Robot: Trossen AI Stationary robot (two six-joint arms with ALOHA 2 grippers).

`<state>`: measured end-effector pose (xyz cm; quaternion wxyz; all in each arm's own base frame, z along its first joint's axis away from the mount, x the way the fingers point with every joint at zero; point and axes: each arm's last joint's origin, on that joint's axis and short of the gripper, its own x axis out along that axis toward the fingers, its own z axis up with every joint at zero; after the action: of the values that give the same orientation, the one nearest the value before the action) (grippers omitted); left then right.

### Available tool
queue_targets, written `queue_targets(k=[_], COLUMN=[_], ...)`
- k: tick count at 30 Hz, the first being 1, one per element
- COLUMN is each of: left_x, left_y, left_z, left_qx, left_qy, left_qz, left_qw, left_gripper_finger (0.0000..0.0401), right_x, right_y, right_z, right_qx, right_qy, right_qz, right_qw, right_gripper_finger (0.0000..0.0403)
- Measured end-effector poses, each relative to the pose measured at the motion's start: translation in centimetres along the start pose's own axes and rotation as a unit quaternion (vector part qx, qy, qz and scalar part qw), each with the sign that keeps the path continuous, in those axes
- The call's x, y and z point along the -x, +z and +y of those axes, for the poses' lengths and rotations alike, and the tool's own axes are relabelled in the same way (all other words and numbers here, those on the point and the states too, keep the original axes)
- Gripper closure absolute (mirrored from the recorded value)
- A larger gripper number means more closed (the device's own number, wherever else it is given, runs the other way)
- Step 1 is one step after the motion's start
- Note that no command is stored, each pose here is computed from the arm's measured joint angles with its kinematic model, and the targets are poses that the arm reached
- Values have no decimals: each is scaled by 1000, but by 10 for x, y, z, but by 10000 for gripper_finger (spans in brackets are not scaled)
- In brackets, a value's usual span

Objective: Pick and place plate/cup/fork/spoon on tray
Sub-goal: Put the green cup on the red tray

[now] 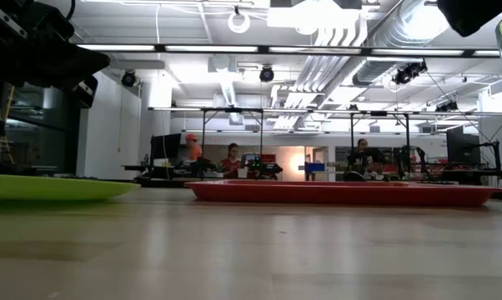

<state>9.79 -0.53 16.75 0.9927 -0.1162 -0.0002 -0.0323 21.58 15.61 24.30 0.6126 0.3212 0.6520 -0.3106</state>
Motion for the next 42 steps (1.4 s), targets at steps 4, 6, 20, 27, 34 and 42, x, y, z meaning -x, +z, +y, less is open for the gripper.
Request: queue_targets(k=[4, 6, 20, 27, 34, 42], left_x=[0, 0, 0, 0, 0, 0], left_y=[0, 0, 0, 0, 0, 0], left_z=[0, 0, 0, 0, 0, 0], left_qx=[0, 0, 0, 0, 0, 0], left_qy=[0, 0, 0, 0, 0, 0], left_qz=[0, 0, 0, 0, 0, 0], left_qw=[1000, 1000, 1000, 1000, 1000, 1000], left_gripper_finger=[400, 400, 400, 400, 400, 400], right_x=[-1, -1, 42, 97, 154, 140], right_y=[4, 5, 20, 76, 160, 265], right_z=[0, -1, -31, -72, -134, -170], right_qx=[-8, -9, 49, 48, -22, -34], right_qy=[-5, -9, 54, 228, 123, -88], right_qz=[0, 0, -3, -123, -277, -161], right_qw=[1000, 1000, 997, 965, 953, 982], right_gripper_finger=[186, 191, 389, 397, 401, 402])
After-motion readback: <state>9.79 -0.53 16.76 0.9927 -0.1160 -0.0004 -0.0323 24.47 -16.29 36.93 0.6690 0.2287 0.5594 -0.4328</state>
